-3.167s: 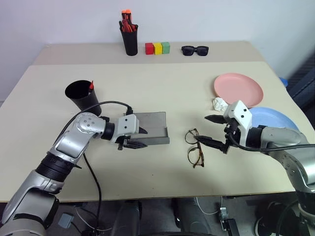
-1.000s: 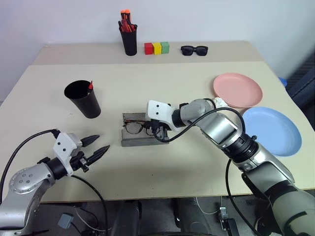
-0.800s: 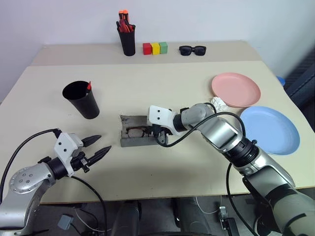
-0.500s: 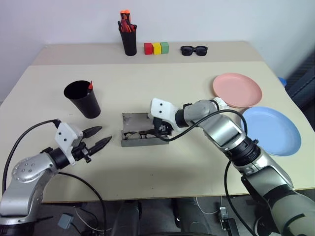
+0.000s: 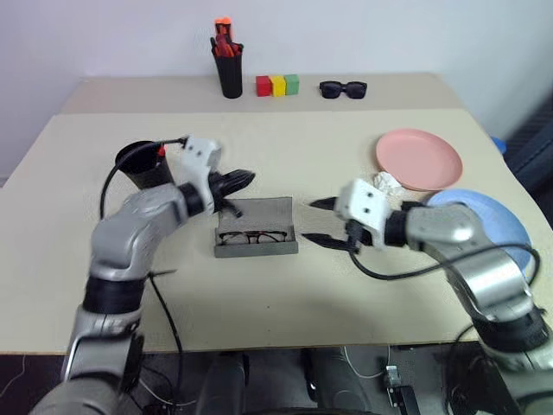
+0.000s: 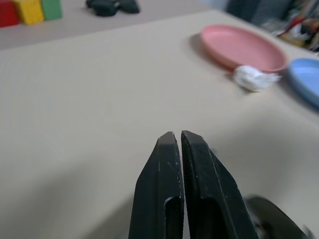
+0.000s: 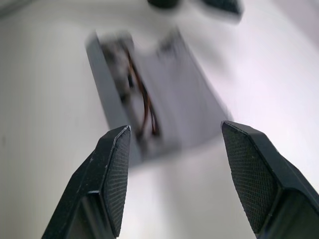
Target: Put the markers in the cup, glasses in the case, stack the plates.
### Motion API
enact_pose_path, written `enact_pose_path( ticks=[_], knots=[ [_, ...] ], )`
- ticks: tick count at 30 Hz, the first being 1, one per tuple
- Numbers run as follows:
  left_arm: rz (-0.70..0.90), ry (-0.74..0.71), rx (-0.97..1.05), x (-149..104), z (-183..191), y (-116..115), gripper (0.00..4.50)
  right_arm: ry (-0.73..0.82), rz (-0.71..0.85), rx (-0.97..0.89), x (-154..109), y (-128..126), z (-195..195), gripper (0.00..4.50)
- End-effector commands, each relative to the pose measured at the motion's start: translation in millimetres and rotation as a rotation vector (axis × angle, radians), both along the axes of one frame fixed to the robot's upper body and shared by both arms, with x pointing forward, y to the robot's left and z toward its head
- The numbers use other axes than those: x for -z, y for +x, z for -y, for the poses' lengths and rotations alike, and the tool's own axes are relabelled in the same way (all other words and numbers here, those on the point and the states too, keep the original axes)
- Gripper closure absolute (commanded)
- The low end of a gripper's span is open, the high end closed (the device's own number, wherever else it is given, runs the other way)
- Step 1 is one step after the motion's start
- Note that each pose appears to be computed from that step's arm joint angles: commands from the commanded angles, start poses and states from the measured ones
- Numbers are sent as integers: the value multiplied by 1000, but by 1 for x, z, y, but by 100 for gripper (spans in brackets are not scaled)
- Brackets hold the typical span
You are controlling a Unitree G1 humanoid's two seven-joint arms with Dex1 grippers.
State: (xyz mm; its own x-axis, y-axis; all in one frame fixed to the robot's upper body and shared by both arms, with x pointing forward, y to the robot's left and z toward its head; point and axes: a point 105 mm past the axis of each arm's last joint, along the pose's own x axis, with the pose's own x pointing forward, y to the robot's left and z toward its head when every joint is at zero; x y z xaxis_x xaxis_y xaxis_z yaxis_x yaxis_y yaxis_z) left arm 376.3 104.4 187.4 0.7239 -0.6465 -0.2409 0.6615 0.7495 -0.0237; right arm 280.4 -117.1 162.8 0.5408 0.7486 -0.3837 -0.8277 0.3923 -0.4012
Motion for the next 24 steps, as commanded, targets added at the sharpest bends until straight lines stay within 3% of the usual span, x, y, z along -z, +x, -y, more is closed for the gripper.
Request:
enact_pose_path(
  ticks=[1, 6, 12, 24],
  knots=[
    [-110, 96, -56, 15, -2, 17, 437, 17, 67, 39, -14, -7, 7, 158],
    [-177, 198, -72, 29, -12, 34, 437, 40, 70, 65, -13, -9, 6, 158],
    [-239, 336, 41, 48, -22, 27, 437, 59, 81, 61, -17, -9, 2, 158],
    [-234, 329, 396, 48, -16, -42, 437, 57, 97, 35, -21, 0, -1, 158]
  ],
)
